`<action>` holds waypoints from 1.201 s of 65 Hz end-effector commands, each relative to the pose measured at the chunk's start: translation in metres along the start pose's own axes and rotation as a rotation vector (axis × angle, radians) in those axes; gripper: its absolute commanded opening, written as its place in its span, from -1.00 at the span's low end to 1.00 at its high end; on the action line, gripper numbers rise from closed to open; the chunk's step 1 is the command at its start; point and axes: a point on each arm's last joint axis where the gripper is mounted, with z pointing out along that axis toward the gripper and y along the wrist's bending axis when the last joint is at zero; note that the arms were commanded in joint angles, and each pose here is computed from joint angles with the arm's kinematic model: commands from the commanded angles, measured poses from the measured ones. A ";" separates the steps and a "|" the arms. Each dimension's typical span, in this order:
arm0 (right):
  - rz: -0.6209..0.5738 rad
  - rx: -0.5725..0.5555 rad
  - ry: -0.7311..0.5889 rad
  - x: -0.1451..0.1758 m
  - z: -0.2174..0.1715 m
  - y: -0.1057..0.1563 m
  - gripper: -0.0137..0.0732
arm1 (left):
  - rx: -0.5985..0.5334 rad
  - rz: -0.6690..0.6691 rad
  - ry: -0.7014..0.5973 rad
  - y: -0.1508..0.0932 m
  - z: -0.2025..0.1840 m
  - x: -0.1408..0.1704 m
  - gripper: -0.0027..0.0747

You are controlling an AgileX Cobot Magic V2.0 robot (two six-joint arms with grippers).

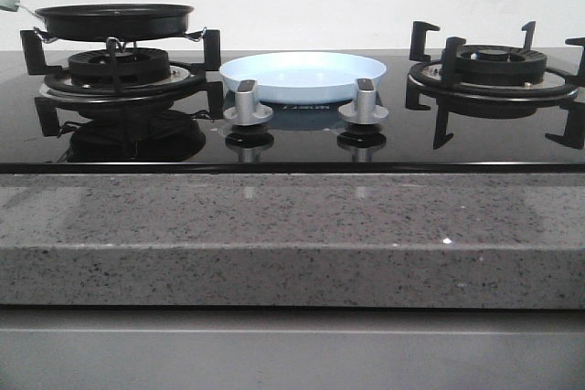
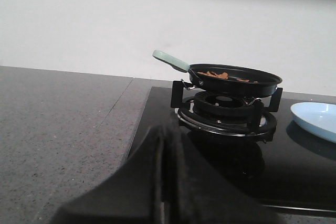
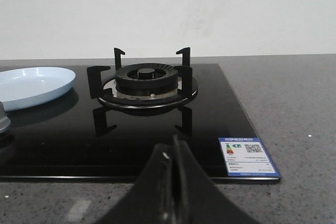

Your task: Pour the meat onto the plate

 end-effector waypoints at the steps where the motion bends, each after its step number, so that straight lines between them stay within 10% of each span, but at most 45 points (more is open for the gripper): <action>1: -0.009 -0.009 -0.111 -0.011 -0.002 0.001 -0.95 | 0.000 -0.007 -0.088 0.000 -0.002 -0.006 -0.98; 60: -0.009 -0.010 -0.113 -0.011 -0.002 0.001 -0.95 | 0.004 0.049 -0.102 0.000 -0.002 -0.007 -0.98; 78: -0.008 -0.013 -0.147 -0.048 -0.008 0.004 -0.95 | 0.019 -0.015 -0.140 -0.006 -0.009 -0.053 -0.98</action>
